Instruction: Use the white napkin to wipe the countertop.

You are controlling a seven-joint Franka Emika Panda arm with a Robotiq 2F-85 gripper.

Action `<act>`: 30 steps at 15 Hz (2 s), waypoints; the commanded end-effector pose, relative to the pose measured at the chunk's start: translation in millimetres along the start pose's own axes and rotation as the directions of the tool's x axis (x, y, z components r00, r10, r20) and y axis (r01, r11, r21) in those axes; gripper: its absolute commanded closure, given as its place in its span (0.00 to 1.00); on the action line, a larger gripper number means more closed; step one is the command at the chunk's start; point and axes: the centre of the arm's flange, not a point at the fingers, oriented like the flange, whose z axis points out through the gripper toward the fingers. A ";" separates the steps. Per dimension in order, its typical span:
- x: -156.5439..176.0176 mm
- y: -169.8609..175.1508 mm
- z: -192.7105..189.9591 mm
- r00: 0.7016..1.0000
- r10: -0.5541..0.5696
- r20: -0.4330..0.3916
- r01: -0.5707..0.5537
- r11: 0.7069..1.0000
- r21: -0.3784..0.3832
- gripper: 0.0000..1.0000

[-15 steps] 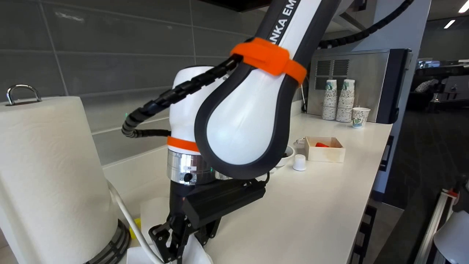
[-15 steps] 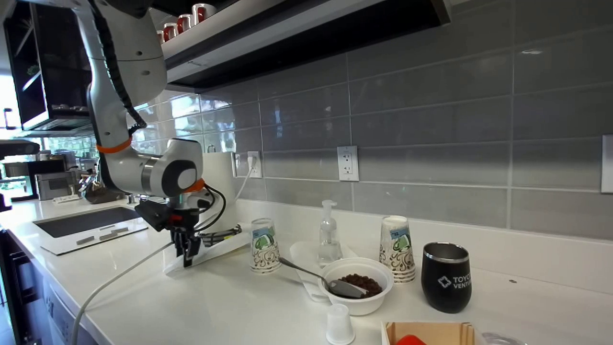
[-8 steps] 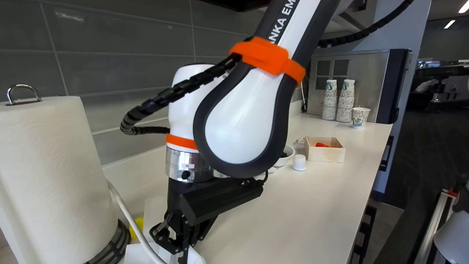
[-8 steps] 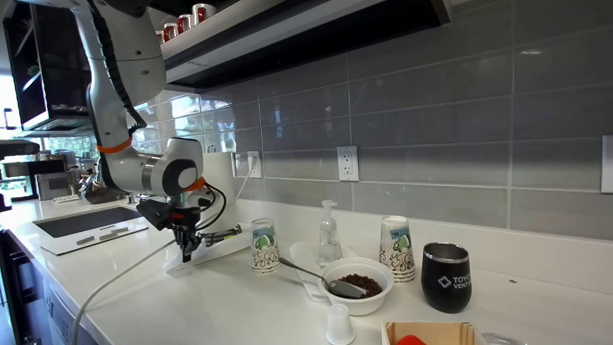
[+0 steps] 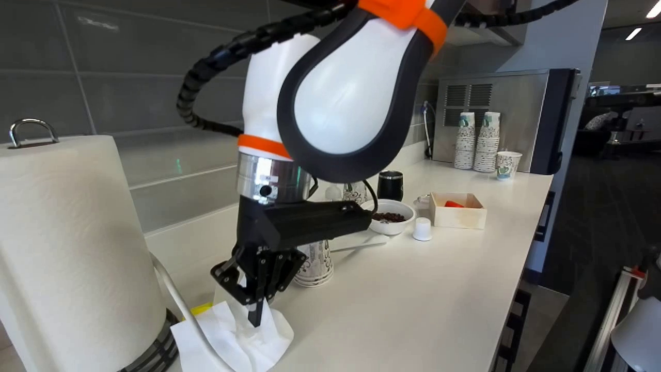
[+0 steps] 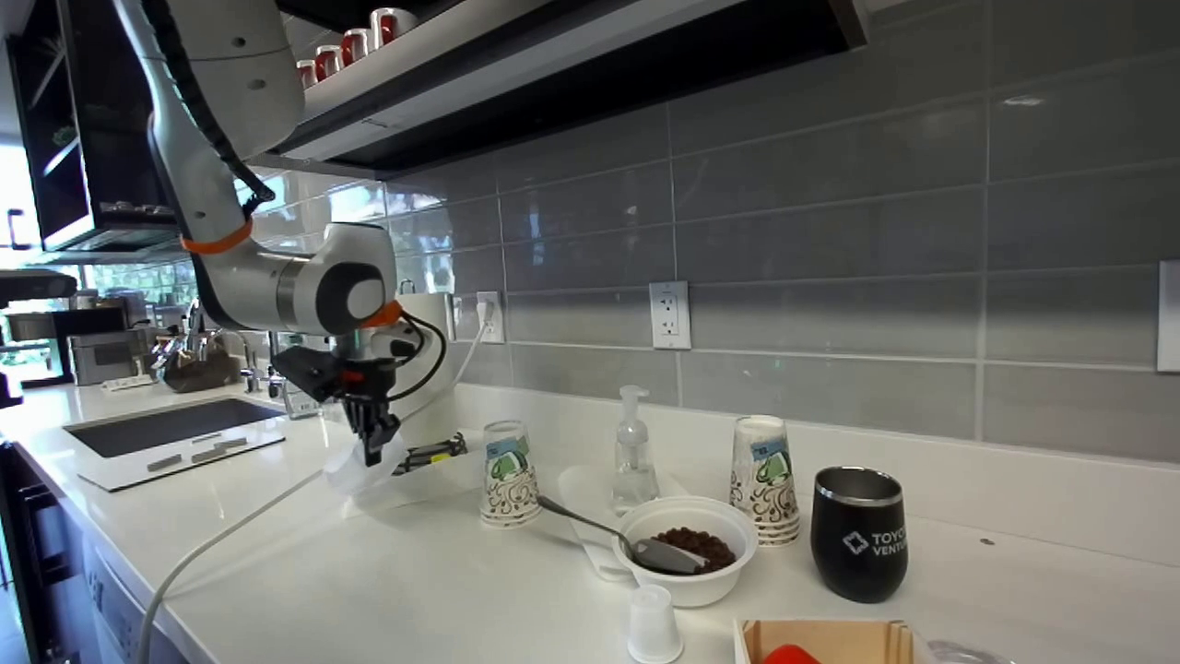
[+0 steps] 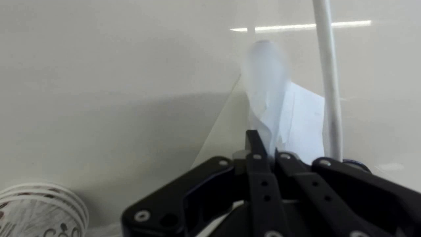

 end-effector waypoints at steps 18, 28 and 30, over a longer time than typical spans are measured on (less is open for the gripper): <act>-59.9 133.1 6.1 0.898 0.125 0.421 0.040 0.931 -0.362 1.00; -47.6 169.7 7.1 0.966 0.243 0.090 -0.155 0.820 -0.550 1.00; -40.0 168.2 12.8 0.965 0.261 0.020 -0.213 0.828 -0.518 1.00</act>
